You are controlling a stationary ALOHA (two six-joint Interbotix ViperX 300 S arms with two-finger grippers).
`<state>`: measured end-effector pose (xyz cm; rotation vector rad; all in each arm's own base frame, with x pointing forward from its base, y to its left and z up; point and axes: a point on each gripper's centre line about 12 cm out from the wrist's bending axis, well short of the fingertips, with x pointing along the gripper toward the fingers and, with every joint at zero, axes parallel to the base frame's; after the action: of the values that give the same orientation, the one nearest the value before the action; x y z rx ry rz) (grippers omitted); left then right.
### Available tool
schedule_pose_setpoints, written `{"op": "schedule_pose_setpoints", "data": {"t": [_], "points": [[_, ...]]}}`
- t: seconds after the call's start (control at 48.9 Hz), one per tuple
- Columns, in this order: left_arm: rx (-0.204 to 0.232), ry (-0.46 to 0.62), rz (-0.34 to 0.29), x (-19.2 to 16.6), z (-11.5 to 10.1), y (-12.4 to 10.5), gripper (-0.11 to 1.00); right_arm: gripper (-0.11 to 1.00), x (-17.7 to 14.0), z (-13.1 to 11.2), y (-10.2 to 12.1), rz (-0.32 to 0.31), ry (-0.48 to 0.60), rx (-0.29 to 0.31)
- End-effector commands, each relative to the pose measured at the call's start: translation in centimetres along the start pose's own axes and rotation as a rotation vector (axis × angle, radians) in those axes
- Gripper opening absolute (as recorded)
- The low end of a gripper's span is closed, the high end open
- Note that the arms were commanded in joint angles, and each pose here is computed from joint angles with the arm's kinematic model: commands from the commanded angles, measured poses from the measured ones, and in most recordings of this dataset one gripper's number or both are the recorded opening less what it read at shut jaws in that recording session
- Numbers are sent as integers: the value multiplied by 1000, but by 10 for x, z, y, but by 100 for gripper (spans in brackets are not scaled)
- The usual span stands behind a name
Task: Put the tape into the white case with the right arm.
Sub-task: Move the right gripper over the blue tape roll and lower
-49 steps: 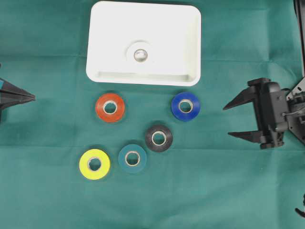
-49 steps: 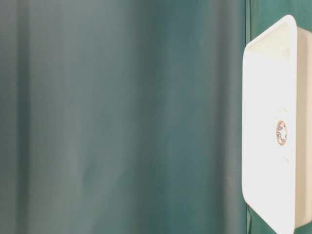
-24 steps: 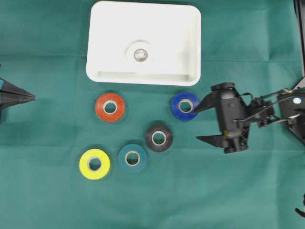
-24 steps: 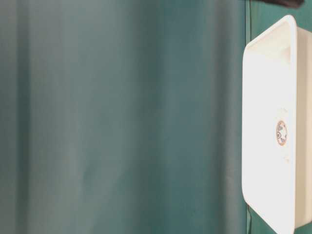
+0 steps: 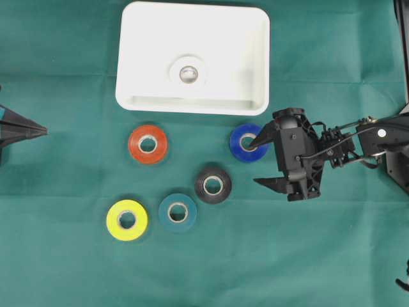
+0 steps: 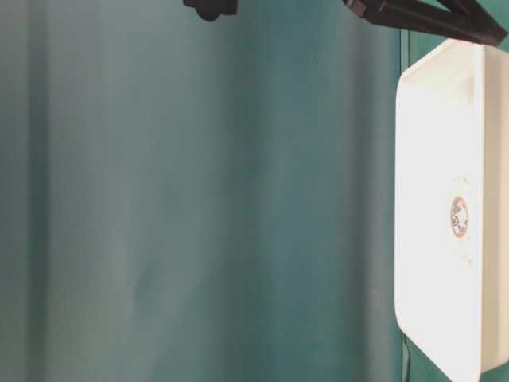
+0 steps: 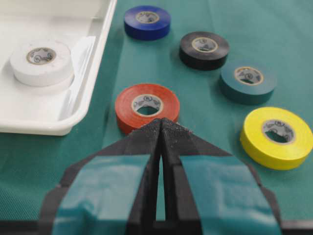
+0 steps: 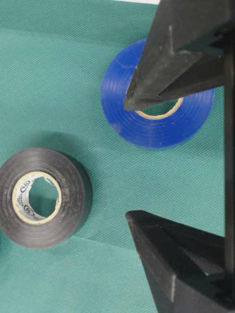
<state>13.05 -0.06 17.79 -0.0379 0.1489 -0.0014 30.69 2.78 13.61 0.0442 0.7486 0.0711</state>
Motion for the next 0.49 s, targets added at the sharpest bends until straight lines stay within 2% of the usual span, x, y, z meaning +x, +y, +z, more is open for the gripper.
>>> {"op": "schedule_pose_setpoints", "data": {"t": [0.0, 0.471], "points": [[-2, -8, 1, 1, 5, 0, 1, 49, -1, 10, 0, 1, -30, 2], [-2, -8, 1, 1, 5, 0, 1, 49, 28, -8, -12, -35, 87, 29]]}}
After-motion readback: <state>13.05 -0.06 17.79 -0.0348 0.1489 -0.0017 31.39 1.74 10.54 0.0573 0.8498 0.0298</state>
